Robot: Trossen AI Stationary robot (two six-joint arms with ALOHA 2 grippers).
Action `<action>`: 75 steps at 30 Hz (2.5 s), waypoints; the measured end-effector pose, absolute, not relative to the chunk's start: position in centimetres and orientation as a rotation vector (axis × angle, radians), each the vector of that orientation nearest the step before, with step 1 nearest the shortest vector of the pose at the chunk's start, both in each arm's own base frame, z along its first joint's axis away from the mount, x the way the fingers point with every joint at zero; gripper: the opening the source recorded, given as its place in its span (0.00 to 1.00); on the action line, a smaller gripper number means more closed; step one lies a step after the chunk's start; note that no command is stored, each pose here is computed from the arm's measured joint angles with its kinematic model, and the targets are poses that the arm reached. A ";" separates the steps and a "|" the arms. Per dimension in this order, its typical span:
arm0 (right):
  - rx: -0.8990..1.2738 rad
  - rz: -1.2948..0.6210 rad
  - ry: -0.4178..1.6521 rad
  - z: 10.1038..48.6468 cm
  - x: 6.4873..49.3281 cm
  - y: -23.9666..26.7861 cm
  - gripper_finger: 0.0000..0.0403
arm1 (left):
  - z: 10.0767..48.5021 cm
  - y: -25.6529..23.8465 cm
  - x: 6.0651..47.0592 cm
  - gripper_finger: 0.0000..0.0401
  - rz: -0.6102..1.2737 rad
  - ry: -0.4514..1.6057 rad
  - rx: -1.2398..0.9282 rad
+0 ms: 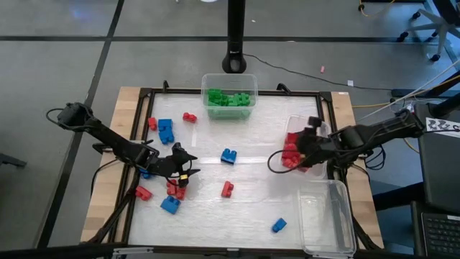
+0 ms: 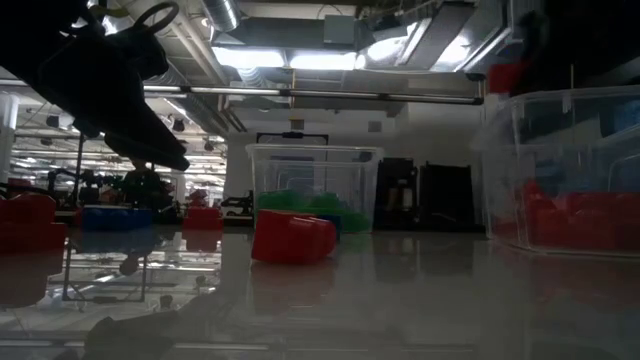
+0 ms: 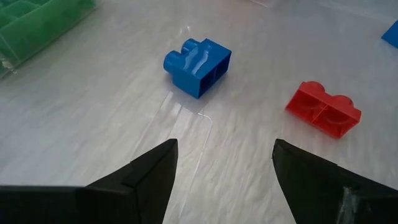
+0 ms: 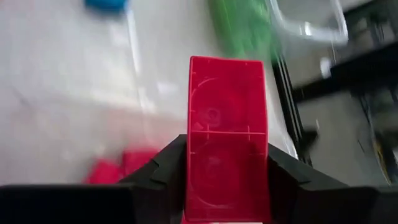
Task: Sort blocks
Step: Put the red game piece into the middle right transparent bin
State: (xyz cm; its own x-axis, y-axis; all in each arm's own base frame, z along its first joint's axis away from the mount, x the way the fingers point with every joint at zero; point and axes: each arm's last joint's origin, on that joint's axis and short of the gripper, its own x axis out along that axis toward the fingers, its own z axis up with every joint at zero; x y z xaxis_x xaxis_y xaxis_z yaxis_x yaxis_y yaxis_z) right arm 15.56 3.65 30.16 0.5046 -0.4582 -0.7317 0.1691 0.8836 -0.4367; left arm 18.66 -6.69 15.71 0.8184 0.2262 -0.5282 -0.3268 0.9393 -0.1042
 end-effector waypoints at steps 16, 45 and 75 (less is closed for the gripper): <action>-0.379 -0.378 1.205 24.8 14.1 3.3 0.50 | 15.7 -6.7 18.7 0.63 0.297 0.538 -0.192; -0.492 0.144 0.637 24.8 31.4 10.2 0.98 | 15.7 -6.7 18.7 0.63 0.297 0.533 -0.201; -0.551 0.640 0.773 13.4 41.3 10.4 0.97 | 15.7 -6.7 18.7 0.63 0.298 0.535 -0.201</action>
